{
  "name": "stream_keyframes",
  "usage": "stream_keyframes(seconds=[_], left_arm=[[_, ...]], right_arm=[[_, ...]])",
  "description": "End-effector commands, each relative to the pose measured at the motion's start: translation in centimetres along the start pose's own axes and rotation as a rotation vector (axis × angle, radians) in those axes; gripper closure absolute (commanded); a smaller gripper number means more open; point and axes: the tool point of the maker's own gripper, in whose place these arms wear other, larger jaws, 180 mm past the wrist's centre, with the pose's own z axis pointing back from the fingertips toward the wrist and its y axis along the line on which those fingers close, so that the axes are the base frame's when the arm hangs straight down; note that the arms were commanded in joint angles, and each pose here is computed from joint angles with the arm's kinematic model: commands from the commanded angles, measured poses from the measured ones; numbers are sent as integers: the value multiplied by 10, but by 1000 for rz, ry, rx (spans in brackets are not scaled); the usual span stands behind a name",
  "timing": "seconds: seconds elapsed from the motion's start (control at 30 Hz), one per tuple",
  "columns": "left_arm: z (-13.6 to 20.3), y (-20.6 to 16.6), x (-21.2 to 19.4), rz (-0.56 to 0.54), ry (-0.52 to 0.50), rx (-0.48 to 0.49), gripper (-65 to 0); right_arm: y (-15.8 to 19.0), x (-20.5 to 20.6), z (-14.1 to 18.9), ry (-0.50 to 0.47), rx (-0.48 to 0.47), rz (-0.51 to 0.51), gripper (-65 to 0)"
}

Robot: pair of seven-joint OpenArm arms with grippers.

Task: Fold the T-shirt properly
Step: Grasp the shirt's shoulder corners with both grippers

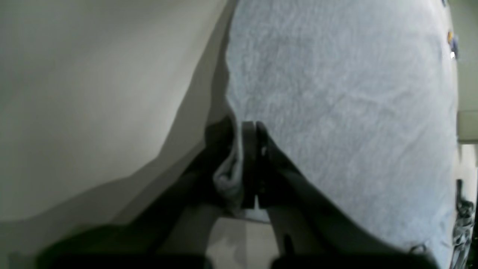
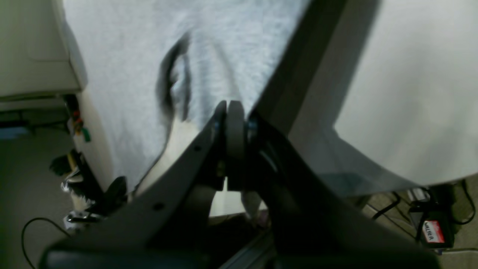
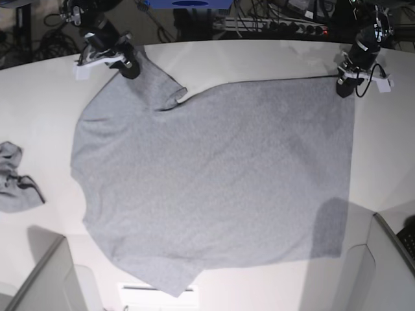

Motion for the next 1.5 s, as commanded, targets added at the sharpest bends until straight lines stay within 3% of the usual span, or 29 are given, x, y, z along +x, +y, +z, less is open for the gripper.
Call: stream_keyframes(seconds=[0.0,0.4,0.57,0.8,1.1,1.33,1.47], left_arm=[[6,-1,5,-28,-1,2,0],[39,-20,-4,-118,25,-27,0],[52,-5,8,-125,-6,17,0],[58,0,6,-301,21,91,0],[68,-5,-2,-318,33,88,0],[64,-16,5,-328,11,63,0],[62,-33,15,-352,-19,27,0]], right_arm=[[2,4,6,-15,11,6,0],[-4,-17,31,22,-20,-5,0],[-8,-26,39,39,-37,-12,0],[1,-32,49,49,-24,-9,0],[-2,-41,57,68,-39,-20,0],[16,-24,45,31,19,8,0],[29,-19,36,63,62,32,0]])
